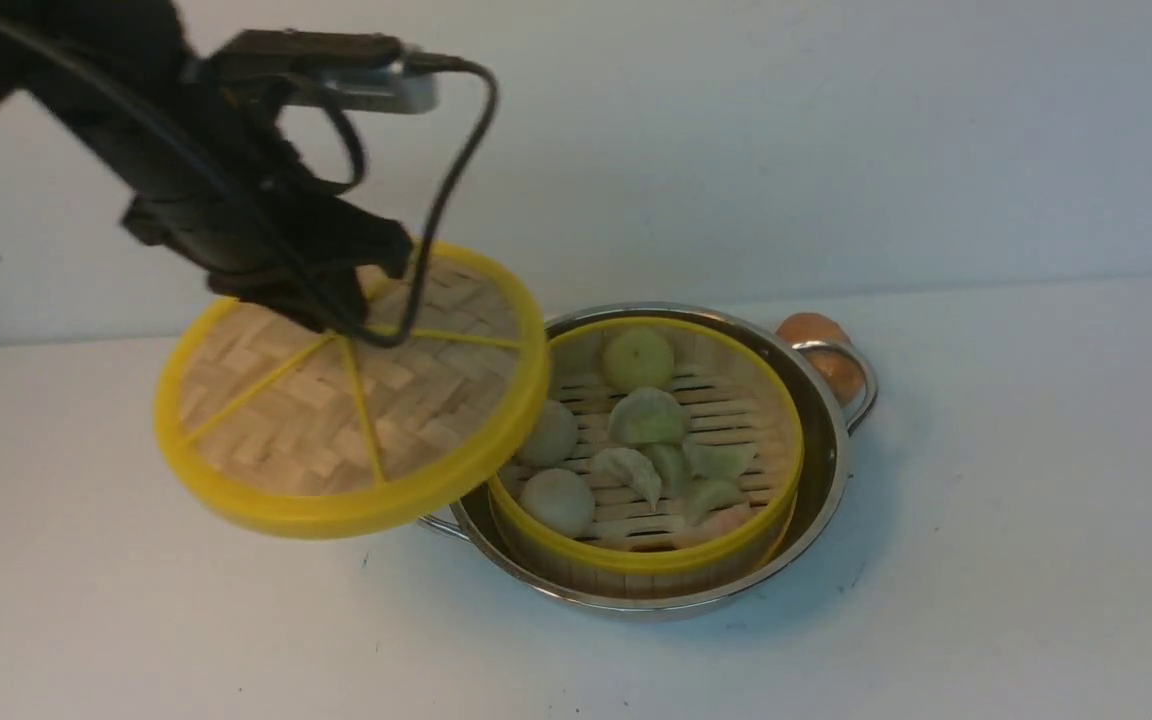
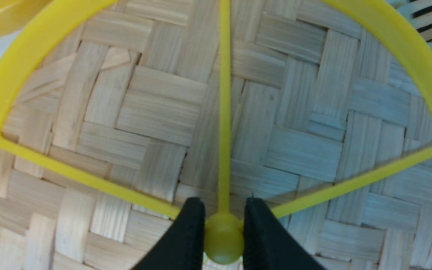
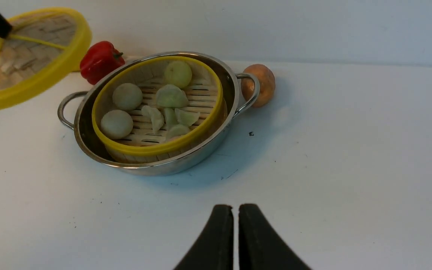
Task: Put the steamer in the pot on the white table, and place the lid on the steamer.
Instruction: 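Place the bamboo steamer lid onto the steamer basket in the pot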
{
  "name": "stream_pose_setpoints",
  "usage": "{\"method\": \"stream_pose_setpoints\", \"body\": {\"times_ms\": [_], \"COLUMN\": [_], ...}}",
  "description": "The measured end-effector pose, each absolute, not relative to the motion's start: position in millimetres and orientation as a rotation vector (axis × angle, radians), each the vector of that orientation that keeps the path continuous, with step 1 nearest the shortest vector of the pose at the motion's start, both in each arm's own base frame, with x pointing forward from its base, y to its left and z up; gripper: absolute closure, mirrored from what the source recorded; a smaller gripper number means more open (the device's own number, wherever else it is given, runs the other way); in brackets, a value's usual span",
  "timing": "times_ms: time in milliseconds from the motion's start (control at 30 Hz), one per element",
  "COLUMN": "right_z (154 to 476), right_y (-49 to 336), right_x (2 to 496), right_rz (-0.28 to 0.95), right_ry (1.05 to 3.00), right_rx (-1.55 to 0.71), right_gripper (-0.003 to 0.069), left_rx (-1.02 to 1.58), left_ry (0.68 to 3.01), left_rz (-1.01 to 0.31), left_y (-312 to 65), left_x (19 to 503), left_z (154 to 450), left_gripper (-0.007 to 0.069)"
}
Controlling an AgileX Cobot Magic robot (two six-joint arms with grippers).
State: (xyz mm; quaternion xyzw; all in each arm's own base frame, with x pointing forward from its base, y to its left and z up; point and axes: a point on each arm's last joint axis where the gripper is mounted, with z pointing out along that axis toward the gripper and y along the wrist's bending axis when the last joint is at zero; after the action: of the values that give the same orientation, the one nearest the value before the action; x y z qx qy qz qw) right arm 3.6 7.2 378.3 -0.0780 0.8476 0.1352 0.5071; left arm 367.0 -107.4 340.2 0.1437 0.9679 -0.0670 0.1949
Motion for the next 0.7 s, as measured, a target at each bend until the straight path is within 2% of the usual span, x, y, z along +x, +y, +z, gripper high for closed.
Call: {"method": "stream_pose_setpoints", "body": {"times_ms": [133,367,533,700], "right_z": [378.3,378.4,378.4,378.4], "right_y": [7.2,8.2,8.3,8.3], "right_x": [3.6,3.3,3.2,3.2], "right_rz": [0.326,0.341,0.348,0.35], "right_ry": [2.044,2.044,2.045,2.046], "right_rx": [-0.188,-0.189,-0.182,-0.18], "right_gripper": [0.0616,0.0609,0.0606,0.06], "left_rx": [0.519,0.679,0.715,0.721], "left_ry": [2.671,2.538,2.535,2.538], "left_rz": [-0.178,-0.07,-0.093,-0.088], "left_y": [-151.0,-218.6,-237.1,-238.6], "left_x": [393.2,428.2,431.8,431.8], "left_z": [332.1,315.7,302.8,300.8], "left_gripper": [0.0505,0.0505,0.0505,0.0505]}}
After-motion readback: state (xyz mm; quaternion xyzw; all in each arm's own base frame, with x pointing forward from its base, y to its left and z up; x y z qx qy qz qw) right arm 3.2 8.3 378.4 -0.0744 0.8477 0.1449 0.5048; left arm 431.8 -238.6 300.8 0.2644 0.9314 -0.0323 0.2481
